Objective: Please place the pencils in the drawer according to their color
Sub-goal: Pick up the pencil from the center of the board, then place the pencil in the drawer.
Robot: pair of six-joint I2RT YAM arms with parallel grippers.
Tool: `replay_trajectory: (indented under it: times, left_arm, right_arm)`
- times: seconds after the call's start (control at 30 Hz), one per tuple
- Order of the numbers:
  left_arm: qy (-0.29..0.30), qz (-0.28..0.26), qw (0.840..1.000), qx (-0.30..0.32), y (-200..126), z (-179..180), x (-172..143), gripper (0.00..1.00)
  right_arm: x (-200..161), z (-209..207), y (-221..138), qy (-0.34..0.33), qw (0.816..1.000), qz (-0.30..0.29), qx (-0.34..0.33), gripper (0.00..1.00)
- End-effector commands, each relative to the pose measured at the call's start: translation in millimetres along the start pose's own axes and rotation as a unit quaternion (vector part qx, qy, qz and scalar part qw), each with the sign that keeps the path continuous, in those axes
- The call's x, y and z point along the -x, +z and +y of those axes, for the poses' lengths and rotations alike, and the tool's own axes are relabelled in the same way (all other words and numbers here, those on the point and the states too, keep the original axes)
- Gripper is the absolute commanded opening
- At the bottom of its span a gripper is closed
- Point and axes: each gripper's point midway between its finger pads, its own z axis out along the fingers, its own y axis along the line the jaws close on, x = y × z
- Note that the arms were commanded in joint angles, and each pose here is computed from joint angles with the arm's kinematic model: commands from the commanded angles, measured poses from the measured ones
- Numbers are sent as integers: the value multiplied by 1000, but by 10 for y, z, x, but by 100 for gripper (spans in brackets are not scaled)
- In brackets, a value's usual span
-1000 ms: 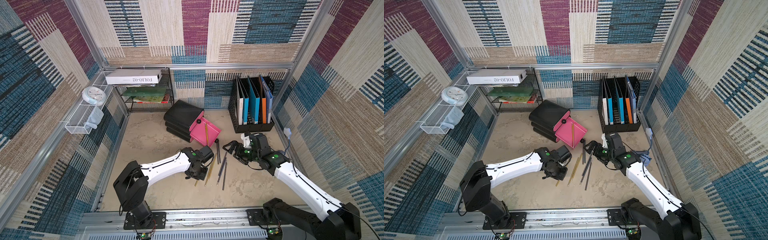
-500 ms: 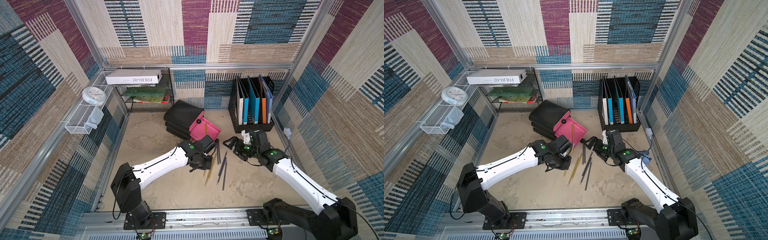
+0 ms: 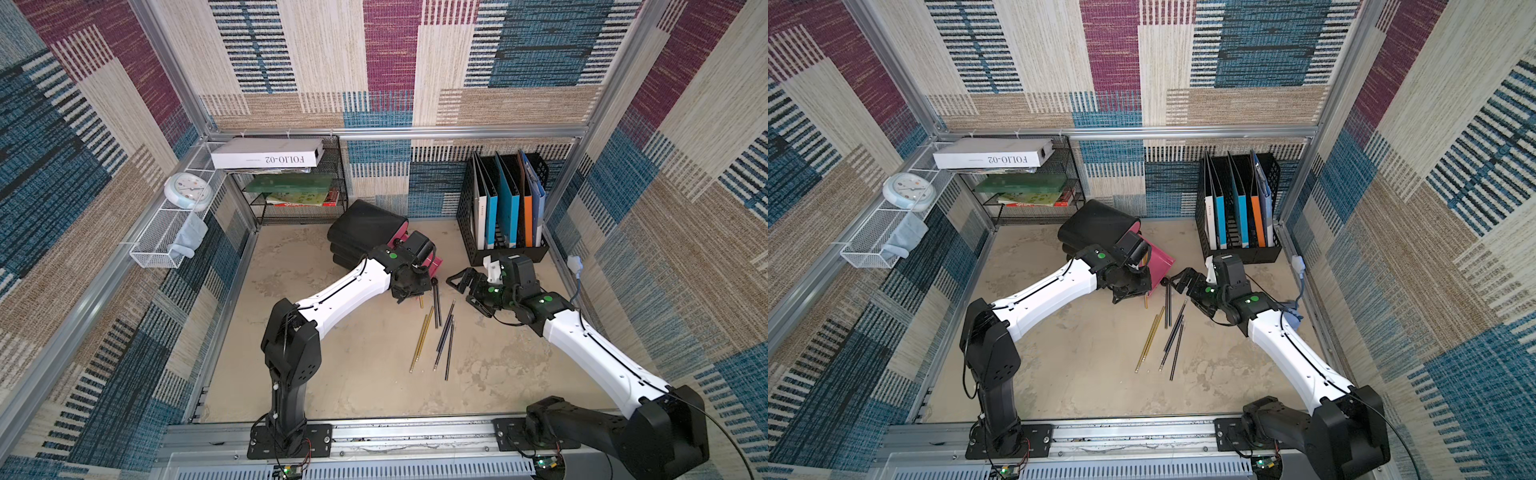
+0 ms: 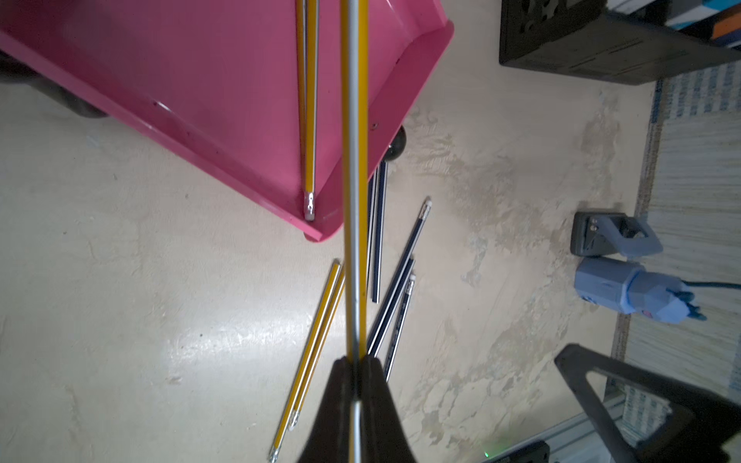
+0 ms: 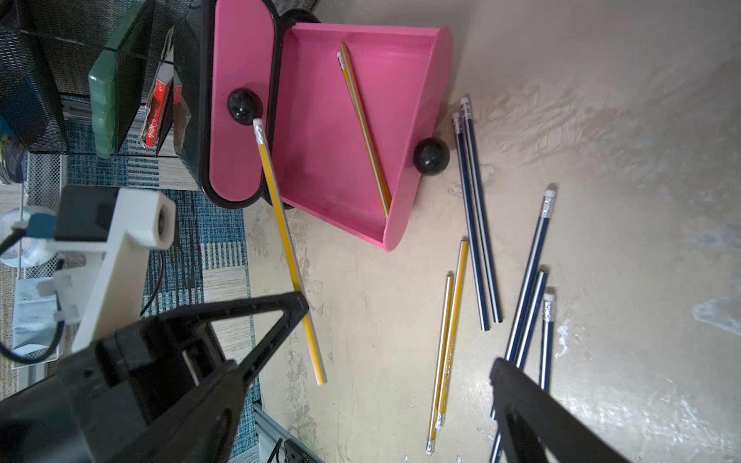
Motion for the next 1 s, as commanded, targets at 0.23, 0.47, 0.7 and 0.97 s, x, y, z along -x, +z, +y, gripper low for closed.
replay_trajectory:
  times: [0.23,0.47,0.7,0.97]
  left_arm:
    - [-33,-6,999,37,262,147,310,0]
    - [-42,-11,998,50,411,252,465,0]
    - [-47,-20,997,56,531,284,612,0]
    - [-46,-17,997,61,692,308,663,0]
  right_arm:
    - [75,92,2,1,1000,-10,14,100]
    - [77,80,-5,2,1000,-10,12,99]
    - [64,65,-7,3,1000,-9,9,99]
    - [59,64,-21,1,1000,-9,8,99]
